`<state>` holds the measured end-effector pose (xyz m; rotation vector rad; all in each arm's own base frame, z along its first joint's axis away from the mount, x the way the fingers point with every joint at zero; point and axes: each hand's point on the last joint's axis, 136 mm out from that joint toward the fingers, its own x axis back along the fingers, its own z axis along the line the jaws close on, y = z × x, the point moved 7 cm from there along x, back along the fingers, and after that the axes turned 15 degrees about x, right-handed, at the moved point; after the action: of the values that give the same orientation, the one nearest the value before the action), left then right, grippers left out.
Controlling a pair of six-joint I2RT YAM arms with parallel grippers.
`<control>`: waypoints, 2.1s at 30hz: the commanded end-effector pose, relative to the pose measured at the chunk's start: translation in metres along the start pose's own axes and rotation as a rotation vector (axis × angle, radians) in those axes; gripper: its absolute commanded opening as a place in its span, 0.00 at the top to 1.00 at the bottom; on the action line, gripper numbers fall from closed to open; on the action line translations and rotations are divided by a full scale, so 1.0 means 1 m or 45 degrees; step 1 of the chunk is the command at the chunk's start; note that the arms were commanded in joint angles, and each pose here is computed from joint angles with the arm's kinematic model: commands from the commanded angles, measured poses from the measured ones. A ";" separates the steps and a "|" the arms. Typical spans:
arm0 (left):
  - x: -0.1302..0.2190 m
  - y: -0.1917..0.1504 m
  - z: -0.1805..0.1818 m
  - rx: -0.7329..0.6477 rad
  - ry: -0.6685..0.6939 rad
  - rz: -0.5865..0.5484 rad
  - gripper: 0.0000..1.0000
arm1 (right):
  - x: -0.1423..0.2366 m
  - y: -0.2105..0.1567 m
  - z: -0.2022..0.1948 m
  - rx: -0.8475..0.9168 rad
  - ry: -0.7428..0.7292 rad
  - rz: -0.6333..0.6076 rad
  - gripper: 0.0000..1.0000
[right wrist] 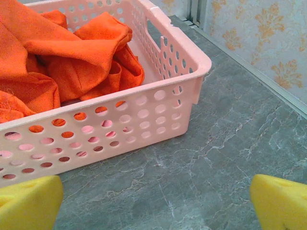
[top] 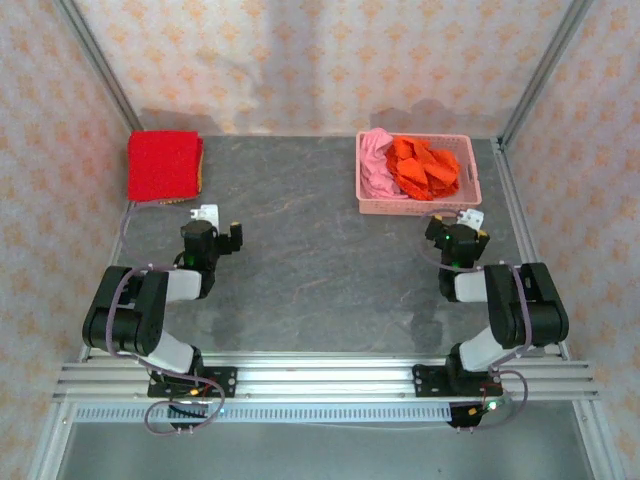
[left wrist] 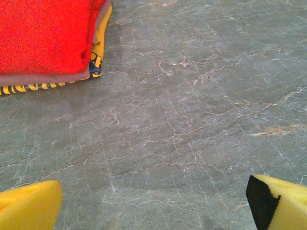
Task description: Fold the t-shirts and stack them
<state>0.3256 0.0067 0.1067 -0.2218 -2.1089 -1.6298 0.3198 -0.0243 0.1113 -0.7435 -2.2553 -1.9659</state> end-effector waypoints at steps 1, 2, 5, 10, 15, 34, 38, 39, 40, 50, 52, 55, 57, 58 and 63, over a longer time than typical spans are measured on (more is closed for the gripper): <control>0.001 0.016 0.000 0.025 0.013 -0.079 0.00 | -0.002 0.008 -0.001 -0.029 -0.031 -0.043 0.00; 0.001 0.016 0.000 0.025 0.013 -0.079 0.00 | -0.001 0.008 -0.001 -0.027 -0.031 -0.042 0.00; 0.001 0.016 0.000 0.025 0.013 -0.079 0.00 | -0.001 0.008 -0.001 -0.028 -0.030 -0.042 0.00; 0.001 0.016 0.000 0.026 0.013 -0.078 0.00 | -0.001 0.007 -0.001 -0.028 -0.031 -0.041 0.00; 0.001 0.016 0.000 0.025 0.012 -0.078 0.00 | -0.001 0.007 -0.001 -0.028 -0.031 -0.042 0.00; 0.019 0.041 -0.022 -0.086 -0.035 -0.027 0.00 | 0.011 0.014 -0.002 -0.030 0.022 -0.113 0.01; 0.051 0.056 -0.045 -0.170 -0.147 -0.080 0.00 | 0.031 0.034 -0.010 -0.029 0.024 -0.146 0.01; 0.060 0.060 -0.052 -0.193 -0.189 -0.085 0.00 | 0.037 0.040 -0.012 -0.028 0.030 -0.155 0.01; 0.067 0.062 -0.059 -0.213 -0.224 -0.087 0.00 | 0.041 0.045 -0.013 -0.022 0.040 -0.158 0.01; 0.132 0.059 -0.156 -0.419 -0.776 -0.093 0.00 | 0.067 0.122 0.012 0.155 0.194 -0.050 0.01; 0.143 0.054 -0.171 -0.444 -0.860 -0.079 0.00 | 0.067 0.134 0.029 0.196 0.245 -0.019 0.01; 0.155 0.046 -0.189 -0.490 -0.945 -0.058 0.00 | 0.059 0.145 0.061 0.217 0.280 0.071 0.01; 0.160 0.039 -0.197 -0.526 -0.982 -0.033 0.00 | 0.049 0.152 0.082 0.204 0.290 0.167 0.01; 0.161 0.036 -0.200 -0.534 -0.993 -0.022 0.00 | 0.045 0.153 0.095 0.223 0.309 0.204 0.01; 0.163 0.022 -0.206 -0.523 -1.020 0.013 0.00 | 0.012 0.149 0.156 0.296 0.390 0.437 0.08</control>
<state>0.2460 -0.2021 0.2387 -1.1573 -2.2330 -2.1961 0.4039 0.1259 0.2518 -0.5199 -2.0972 -1.6416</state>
